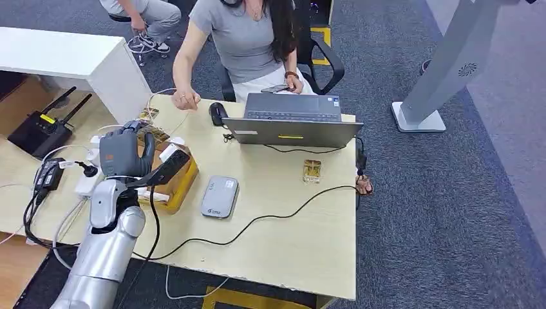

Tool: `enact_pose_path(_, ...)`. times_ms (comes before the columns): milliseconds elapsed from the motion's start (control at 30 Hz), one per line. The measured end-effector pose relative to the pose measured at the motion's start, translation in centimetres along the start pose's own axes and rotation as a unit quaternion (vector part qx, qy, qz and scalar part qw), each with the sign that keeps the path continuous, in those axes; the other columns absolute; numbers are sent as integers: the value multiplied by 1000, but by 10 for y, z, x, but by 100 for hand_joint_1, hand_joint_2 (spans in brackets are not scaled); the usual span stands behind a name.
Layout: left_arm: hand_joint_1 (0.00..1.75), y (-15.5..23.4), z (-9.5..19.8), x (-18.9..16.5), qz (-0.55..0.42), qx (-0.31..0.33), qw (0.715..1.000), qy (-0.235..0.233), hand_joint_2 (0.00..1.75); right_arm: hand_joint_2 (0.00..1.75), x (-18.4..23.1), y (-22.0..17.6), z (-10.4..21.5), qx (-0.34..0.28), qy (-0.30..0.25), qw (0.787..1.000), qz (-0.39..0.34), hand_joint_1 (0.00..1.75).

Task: Pass the card to the sensor for recognition and then transmit it.

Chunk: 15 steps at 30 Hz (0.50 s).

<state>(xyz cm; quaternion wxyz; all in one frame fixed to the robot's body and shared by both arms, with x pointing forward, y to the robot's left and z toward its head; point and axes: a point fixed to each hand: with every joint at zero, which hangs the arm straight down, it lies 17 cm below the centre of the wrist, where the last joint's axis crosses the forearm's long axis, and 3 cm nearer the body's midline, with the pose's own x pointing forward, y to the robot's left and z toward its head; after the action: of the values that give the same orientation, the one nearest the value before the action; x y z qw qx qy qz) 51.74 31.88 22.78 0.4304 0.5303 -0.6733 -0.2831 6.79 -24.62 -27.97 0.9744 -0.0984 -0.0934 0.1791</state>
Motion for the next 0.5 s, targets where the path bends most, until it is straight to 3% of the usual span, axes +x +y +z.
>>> enact_pose_path(267,175,-11,3,9,-1,-21,1000,-11,175,0,0,1,0,1,-1,1000,6,0)
enact_pose_path(500,175,-49,21,27,-35,-71,996,-33,175,0,1,4,1,5,-2,1000,16,0)
